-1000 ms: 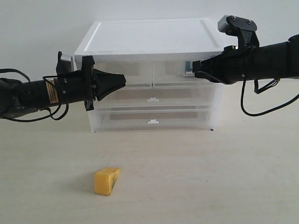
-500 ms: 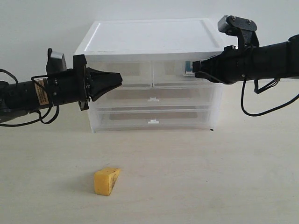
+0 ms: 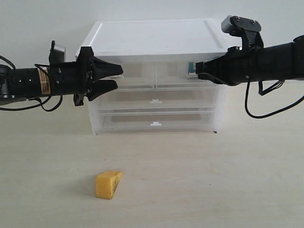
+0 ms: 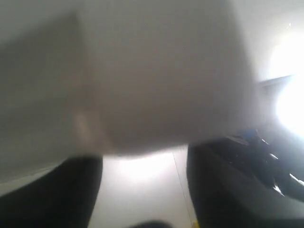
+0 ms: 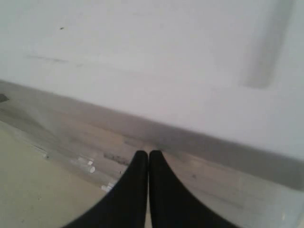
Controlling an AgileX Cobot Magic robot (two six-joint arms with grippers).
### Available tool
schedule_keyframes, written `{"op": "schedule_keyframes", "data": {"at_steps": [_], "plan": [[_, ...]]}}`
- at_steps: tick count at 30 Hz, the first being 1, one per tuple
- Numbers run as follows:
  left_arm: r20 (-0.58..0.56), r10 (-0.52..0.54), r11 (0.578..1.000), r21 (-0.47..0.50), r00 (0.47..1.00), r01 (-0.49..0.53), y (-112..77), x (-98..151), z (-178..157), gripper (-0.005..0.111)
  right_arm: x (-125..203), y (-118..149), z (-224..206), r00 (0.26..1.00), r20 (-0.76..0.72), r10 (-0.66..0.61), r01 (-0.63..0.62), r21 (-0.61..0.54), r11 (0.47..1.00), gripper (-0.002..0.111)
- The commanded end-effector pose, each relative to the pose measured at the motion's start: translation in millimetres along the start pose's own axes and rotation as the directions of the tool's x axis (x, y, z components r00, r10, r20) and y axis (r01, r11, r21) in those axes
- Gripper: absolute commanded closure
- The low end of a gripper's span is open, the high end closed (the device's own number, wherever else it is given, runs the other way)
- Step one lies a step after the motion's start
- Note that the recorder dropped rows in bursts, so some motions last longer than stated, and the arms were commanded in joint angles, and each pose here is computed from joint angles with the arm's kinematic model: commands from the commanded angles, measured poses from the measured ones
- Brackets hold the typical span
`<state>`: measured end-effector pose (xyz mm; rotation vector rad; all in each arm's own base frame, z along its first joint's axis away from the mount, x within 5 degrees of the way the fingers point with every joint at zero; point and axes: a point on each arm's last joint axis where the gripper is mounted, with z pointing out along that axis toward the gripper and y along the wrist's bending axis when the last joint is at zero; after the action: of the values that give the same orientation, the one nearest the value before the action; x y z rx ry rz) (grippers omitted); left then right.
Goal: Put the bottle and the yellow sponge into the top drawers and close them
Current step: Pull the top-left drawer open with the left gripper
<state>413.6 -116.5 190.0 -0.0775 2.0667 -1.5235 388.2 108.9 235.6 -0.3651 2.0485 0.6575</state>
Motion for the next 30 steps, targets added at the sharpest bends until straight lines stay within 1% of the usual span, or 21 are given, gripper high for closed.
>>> {"op": "schedule_keyframes", "data": {"at_steps": [1, 5, 8, 10, 14, 16, 17, 21, 24, 27, 30], "plan": [[0.046, -0.027, 1.000, -0.012, 0.999, 0.027, 0.3, -6, 0, 0.077, -3, -1, -1, 1.000, 0.015, 0.000, -0.001, 0.012, 1.000, 0.108], [0.066, -0.043, 0.999, -0.006, 0.997, 0.043, 6.4, -6, 3, 0.102, -3, -1, -1, 1.000, 0.015, 0.000, -0.001, 0.012, 1.000, 0.108], [0.076, -0.034, 0.999, 0.003, 0.997, 0.034, 11.3, -6, 4, 0.103, -3, -1, -1, 1.000, 0.015, 0.000, -0.001, 0.012, 1.000, 0.108], [0.055, 0.006, 1.000, 0.011, 0.998, -0.006, 10.3, -4, 4, 0.103, -3, -1, -1, 1.000, 0.015, 0.000, -0.001, 0.012, 1.000, 0.108], [0.026, 0.024, 0.997, 0.069, 0.999, -0.025, 6.9, 2, 4, 0.103, -3, -1, -1, 1.000, 0.015, 0.000, -0.001, 0.012, 1.000, 0.108], [0.006, 0.040, 0.997, 0.068, 0.999, -0.041, 7.1, 4, 4, 0.103, -3, -1, -1, 1.000, 0.015, 0.000, -0.001, 0.012, 1.000, 0.108], [0.000, 0.022, 0.997, 0.075, 1.000, -0.022, 8.8, 9, 2, 0.103, -3, -1, -1, 1.000, 0.015, 0.000, -0.001, 0.012, 1.000, 0.108], [-0.002, 0.037, 0.997, 0.066, 0.999, -0.036, 9.0, 20, -4, 0.103, -3, -1, -1, 1.000, 0.015, 0.000, -0.001, 0.012, 1.000, 0.108], [-0.002, 0.049, 0.997, 0.064, 0.999, -0.049, 4.9, 26, -9, 0.103, -3, -1, -1, 1.000, 0.015, 0.000, -0.001, 0.012, 1.000, 0.108], [-0.007, 0.061, 0.995, 0.081, 0.998, -0.060, -4.5, 38, -19, 0.103, -3, -1, -1, 1.000, 0.015, 0.000, -0.001, 0.012, 1.000, 0.108], [-0.014, 0.056, 0.995, 0.080, 0.998, -0.055, -4.2, 48, -25, 0.103, -3, -1, -1, 1.000, 0.015, 0.000, -0.001, 0.012, 1.000, 0.108]]}}
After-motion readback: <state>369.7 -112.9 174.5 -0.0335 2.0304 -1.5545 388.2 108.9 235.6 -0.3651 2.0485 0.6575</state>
